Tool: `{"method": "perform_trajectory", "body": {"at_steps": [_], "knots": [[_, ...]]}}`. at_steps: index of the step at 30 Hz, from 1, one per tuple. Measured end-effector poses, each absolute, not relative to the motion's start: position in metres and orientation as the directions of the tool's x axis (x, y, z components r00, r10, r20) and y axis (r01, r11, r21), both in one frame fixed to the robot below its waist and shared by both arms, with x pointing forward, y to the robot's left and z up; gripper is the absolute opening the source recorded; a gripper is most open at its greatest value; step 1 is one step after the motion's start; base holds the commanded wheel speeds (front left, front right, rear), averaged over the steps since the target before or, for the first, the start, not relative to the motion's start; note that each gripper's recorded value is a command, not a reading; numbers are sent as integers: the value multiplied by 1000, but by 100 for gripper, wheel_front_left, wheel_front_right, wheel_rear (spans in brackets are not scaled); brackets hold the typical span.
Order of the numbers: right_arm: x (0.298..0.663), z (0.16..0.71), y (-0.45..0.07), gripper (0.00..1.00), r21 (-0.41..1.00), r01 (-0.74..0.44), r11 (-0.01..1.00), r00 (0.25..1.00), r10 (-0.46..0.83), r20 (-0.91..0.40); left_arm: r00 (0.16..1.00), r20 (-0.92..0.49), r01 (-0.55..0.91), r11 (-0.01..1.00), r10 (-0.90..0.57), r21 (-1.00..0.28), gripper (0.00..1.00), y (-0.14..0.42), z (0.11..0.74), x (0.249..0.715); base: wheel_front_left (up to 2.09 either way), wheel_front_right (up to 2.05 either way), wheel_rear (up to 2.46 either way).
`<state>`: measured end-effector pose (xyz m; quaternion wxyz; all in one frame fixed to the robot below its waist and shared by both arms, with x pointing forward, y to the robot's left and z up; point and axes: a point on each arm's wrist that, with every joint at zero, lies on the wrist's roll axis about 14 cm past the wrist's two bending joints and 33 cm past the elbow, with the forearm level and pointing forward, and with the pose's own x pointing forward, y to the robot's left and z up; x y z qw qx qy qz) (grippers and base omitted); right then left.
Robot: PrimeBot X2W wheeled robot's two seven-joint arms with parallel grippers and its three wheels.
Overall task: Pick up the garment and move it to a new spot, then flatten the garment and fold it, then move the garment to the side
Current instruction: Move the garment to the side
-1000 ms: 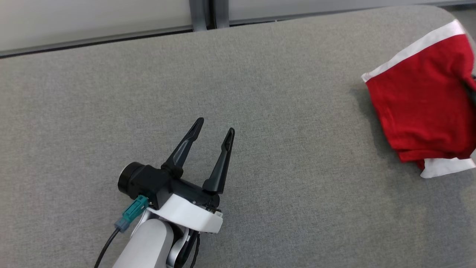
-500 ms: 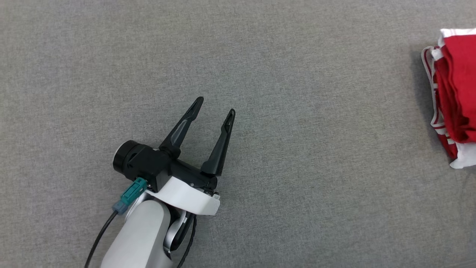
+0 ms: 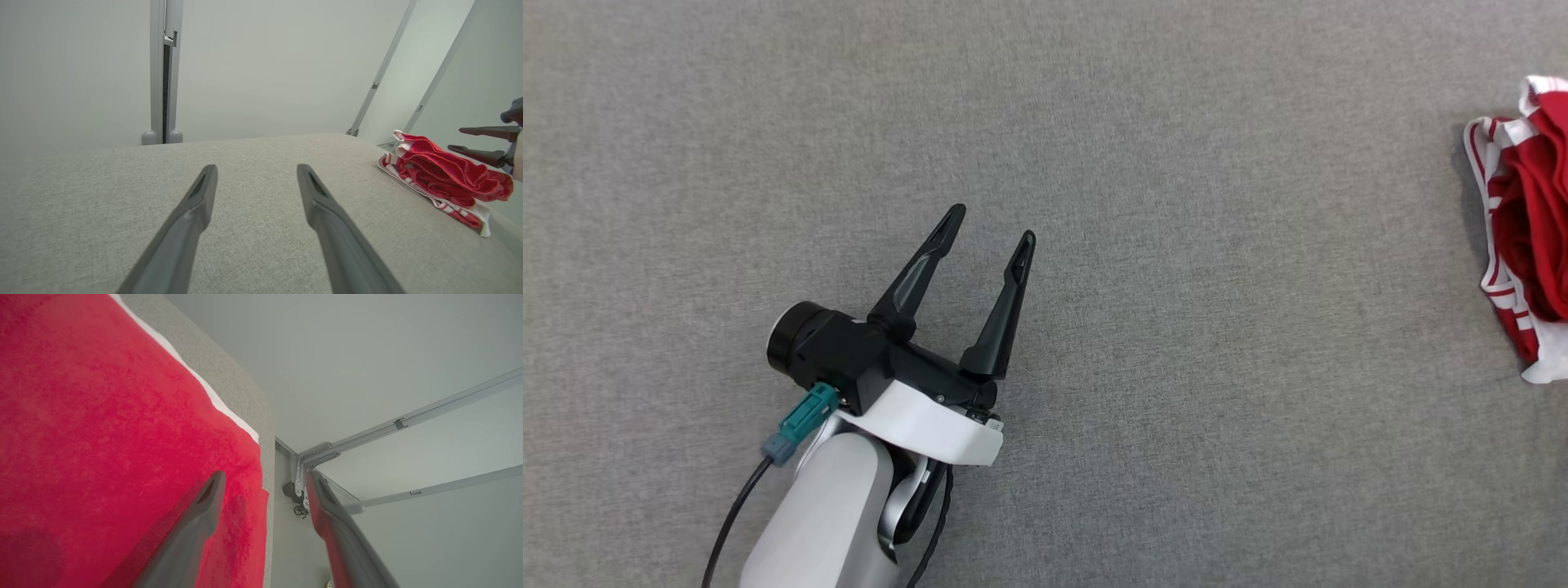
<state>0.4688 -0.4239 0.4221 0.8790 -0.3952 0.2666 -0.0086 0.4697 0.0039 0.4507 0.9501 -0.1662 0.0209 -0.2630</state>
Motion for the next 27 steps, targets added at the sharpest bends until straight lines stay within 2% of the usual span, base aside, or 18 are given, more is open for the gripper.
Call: {"method": "perform_trajectory", "body": {"at_steps": [4,7,12,18,27], "knots": [[486,448,-401,100,-681,-131,720,919,-169,-356,871,79,482,814,-485,-323,100,10,469,466,0,0,0],[504,473,-347,100,-639,-120,760,970,-47,-238,891,103,450,836,-442,-313,100,24,486,459,0,0,0],[507,505,-279,100,-491,-96,866,995,65,-79,910,131,414,861,-393,-295,100,40,507,442,0,0,0],[488,531,-210,100,-295,-132,946,985,159,69,952,143,302,913,-271,-276,100,79,522,426,0,0,0],[433,513,-147,100,-58,-183,981,979,187,82,982,127,170,953,-142,-251,100,124,523,392,0,0,0]]}}
